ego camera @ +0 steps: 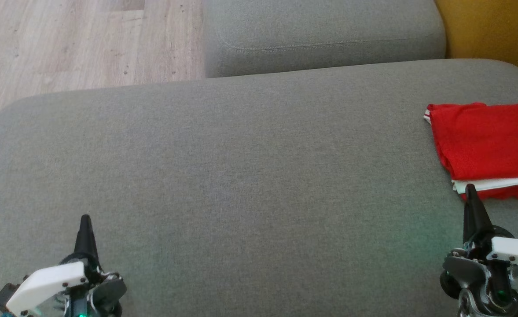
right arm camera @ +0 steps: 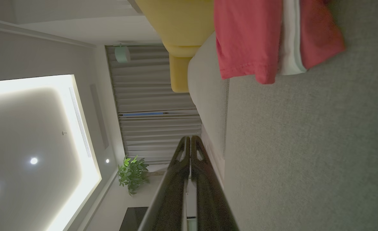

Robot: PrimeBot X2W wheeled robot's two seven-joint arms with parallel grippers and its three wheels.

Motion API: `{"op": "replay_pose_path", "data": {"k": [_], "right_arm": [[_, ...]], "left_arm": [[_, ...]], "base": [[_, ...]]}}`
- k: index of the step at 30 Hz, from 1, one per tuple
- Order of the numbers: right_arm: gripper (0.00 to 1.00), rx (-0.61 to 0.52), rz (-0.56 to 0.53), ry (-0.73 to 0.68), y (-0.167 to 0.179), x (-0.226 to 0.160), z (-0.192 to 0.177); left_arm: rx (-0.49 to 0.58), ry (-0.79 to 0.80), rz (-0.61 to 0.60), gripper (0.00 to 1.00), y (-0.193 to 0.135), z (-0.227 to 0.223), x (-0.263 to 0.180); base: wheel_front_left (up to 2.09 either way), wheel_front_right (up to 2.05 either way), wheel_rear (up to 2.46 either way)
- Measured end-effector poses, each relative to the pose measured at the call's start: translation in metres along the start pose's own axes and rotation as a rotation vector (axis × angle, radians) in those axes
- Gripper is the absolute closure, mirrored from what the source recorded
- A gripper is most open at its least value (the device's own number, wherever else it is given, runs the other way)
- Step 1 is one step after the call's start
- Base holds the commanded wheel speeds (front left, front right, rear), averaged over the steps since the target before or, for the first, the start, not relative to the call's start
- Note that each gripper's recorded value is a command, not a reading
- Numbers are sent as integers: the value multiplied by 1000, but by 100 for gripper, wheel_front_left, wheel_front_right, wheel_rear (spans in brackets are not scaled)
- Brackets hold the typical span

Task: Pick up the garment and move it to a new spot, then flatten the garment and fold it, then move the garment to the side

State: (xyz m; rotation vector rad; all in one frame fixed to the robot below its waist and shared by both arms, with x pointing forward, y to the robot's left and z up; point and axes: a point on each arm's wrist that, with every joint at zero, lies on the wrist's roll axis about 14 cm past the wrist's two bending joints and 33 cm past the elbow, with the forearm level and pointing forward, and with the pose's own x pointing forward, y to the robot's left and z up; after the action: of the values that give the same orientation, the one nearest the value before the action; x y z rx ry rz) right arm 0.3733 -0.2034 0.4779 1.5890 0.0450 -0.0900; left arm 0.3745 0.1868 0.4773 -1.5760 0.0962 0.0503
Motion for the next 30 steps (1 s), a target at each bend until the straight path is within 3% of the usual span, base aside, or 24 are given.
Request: {"op": "replay_pose_path", "data": {"k": [30], "right_arm": [[100,1,0,-4,0,0,2]], "left_arm": [[-10,-8,-2,100,0,2,0]], "base": [[0,0,0]]}}
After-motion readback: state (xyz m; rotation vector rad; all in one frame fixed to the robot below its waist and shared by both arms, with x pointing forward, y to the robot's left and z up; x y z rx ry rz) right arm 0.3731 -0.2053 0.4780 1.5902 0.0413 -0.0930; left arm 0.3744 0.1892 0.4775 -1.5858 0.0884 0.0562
